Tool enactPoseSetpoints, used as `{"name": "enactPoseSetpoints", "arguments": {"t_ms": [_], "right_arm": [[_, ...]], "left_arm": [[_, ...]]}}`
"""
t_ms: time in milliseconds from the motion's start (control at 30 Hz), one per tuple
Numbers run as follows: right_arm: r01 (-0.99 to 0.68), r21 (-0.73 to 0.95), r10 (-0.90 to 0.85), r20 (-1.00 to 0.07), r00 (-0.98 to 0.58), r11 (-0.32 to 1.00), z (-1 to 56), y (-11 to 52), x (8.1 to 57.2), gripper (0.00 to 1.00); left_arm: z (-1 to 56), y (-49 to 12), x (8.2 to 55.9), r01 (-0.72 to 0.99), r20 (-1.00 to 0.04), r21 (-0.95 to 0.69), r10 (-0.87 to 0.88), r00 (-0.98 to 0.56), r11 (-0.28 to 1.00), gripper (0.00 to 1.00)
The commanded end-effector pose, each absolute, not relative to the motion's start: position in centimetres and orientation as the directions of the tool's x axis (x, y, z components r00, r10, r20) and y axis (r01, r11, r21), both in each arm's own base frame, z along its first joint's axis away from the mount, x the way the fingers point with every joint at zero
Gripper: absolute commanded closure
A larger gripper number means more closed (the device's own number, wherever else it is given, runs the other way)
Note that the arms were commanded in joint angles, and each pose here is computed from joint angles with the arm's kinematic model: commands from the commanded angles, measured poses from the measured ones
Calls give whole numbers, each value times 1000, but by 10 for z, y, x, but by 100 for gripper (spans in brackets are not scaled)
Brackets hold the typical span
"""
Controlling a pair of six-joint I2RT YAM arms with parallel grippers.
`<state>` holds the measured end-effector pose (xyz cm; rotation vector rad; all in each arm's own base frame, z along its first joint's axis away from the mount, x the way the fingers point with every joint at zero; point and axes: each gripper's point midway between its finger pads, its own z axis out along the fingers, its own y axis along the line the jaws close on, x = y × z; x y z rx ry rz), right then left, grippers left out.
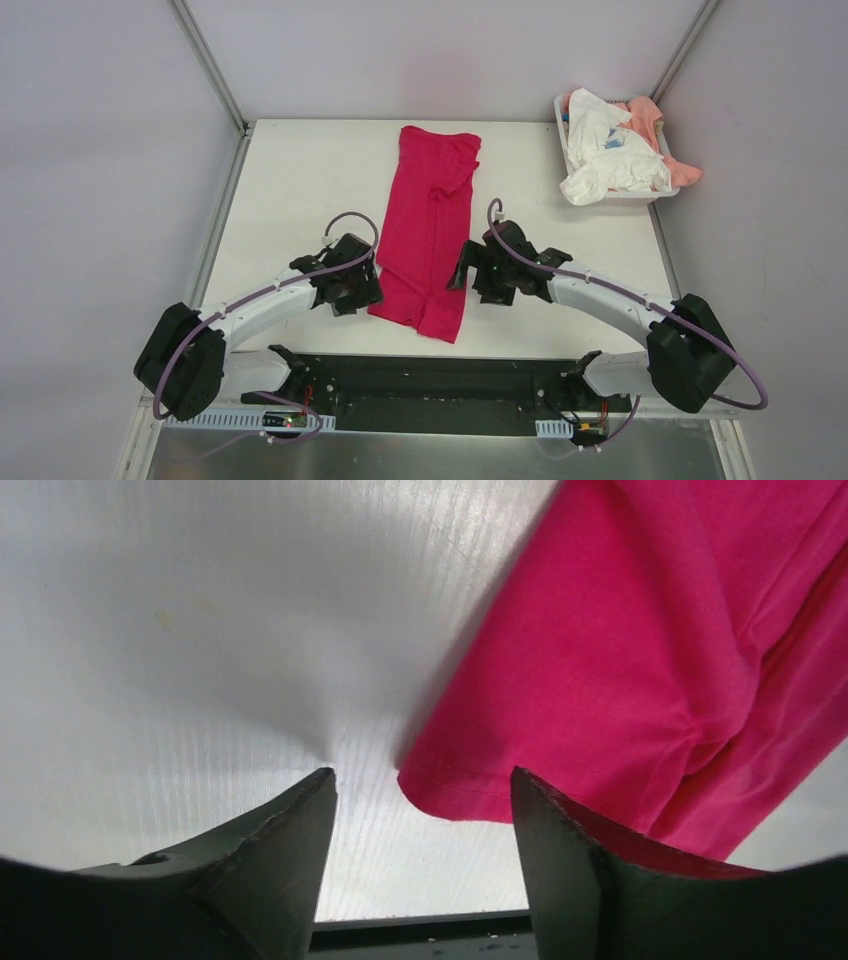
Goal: Fold and stack the t-shirts
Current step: Grab the bottom of the folded rectangular tshirt with both arms
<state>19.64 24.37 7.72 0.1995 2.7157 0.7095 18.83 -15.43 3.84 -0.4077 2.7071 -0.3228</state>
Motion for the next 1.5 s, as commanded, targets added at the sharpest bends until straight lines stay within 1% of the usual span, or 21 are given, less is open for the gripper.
{"name": "enactPoseSetpoints", "arguments": {"t_ms": [0,133,167,233,367,533,667,800,900,1033,1100,1133,1267,1467], "right_arm": [[91,519,252,-249,-935,850,73,251,182,3],[103,489,239,-224,-945,866,63,253,166,5],[101,478,230,-220,-948,872,60,254,162,6],[92,448,207,-214,-955,889,56,257,154,8],[109,426,207,-190,-960,898,47,266,140,21],[121,384,195,-158,-968,915,39,263,124,32],[114,375,176,-136,-975,920,33,265,114,35],[124,393,184,-121,-975,911,29,269,111,44],[132,376,193,-130,-973,917,27,265,111,52],[151,349,214,-150,-965,925,21,258,113,68],[155,343,212,-136,-968,926,17,256,110,73],[143,366,194,-107,-975,920,16,259,104,78],[135,412,183,-80,-980,901,11,258,90,100],[91,459,156,-106,-982,884,24,246,73,100]], "left_arm": [[25,-153,195,-287,-318,-271,-367,-874,919,43],[17,-161,190,-275,-276,-293,-357,-893,916,67],[16,-159,188,-276,-274,-290,-356,-894,916,76],[12,-157,184,-285,-267,-286,-361,-893,915,100],[4,-154,164,-320,-207,-306,-391,-897,897,100],[-2,-151,141,-368,-162,-343,-440,-883,864,100],[1,-152,135,-381,-174,-387,-472,-864,840,100],[4,-154,132,-371,-190,-409,-475,-859,834,100],[5,-155,131,-358,-194,-414,-465,-864,837,100],[5,-158,130,-345,-192,-408,-449,-873,845,100],[4,-160,127,-326,-184,-404,-425,-886,855,100],[5,-162,125,-308,-181,-407,-407,-895,860,100],[4,-167,109,-255,-159,-427,-350,-923,868,100],[15,-178,92,-191,-142,-487,-293,-946,852,100]]}}
